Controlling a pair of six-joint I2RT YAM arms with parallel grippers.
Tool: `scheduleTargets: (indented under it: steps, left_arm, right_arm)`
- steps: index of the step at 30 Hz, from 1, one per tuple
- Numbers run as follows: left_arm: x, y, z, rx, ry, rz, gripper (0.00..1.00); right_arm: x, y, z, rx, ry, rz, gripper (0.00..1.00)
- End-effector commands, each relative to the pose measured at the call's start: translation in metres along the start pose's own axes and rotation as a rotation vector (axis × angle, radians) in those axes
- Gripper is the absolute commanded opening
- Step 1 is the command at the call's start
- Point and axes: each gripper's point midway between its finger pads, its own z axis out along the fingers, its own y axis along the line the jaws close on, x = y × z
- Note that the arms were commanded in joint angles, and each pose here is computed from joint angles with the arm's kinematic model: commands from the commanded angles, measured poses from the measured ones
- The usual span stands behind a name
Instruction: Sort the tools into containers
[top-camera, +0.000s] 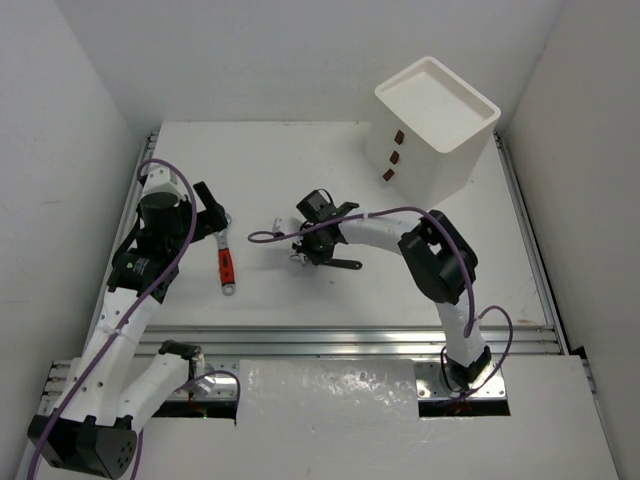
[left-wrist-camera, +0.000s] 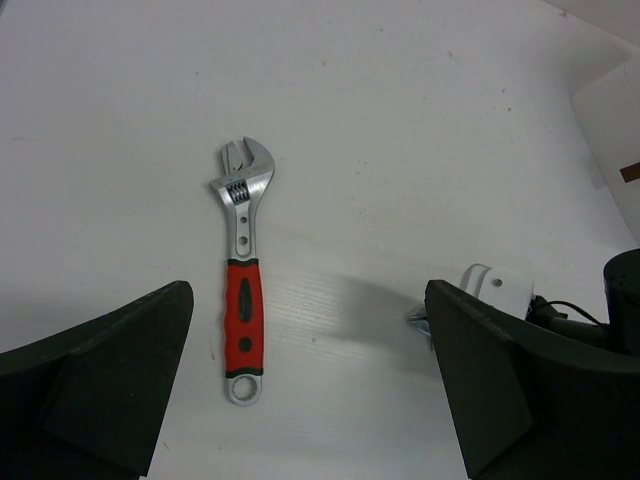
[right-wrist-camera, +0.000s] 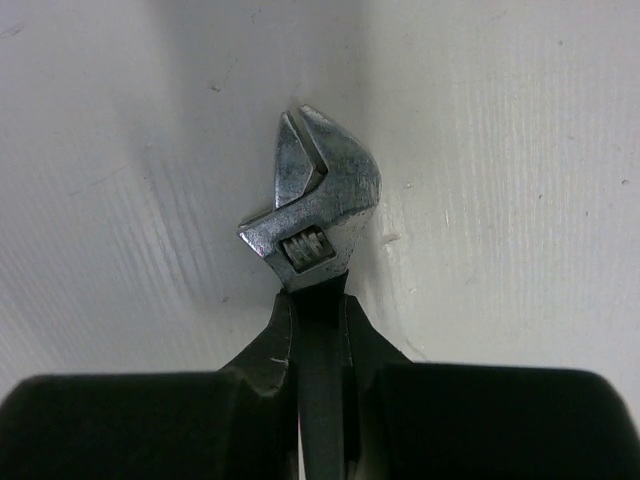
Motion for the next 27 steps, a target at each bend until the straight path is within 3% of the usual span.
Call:
scheduleTargets:
  steps: [1,5,15,17,21,27]
  left_arm:
    - [-0.013,-0.007,-0.002,0.035,-0.052,-0.001,1.0]
    - [-0.013,-0.007,-0.002,0.034,-0.054,-0.001,1.0]
    - [-0.015,-0.007,-0.003,0.034,-0.061,-0.001,1.0]
    - [-0.014,-0.007,-0.003,0.035,-0.057,-0.001,1.0]
    - [-0.013,-0.007,-0.003,0.038,-0.055,-0.001,1.0]
    - [-0.012,-0.01,-0.004,0.057,-0.052,-0.002,1.0]
  right_arm:
    - [0.026,0.018,0.013,-0.039,0.065,0.052,0.0]
    - [-0.025,-0.004,-0.045,0.128,-0.192,0.051,0.0]
    - [-0.069,-0.071,-0.173,0.577,-0.424,0.199,0.0]
    - [-0.079,-0.084,-0.198,0.63,-0.442,0.166,0.0]
    - [-0.094,-0.161,-0.278,0.863,-0.416,0.146,0.0]
    - [-0.071,-0.268,-0.353,1.131,-0.397,0.216,0.0]
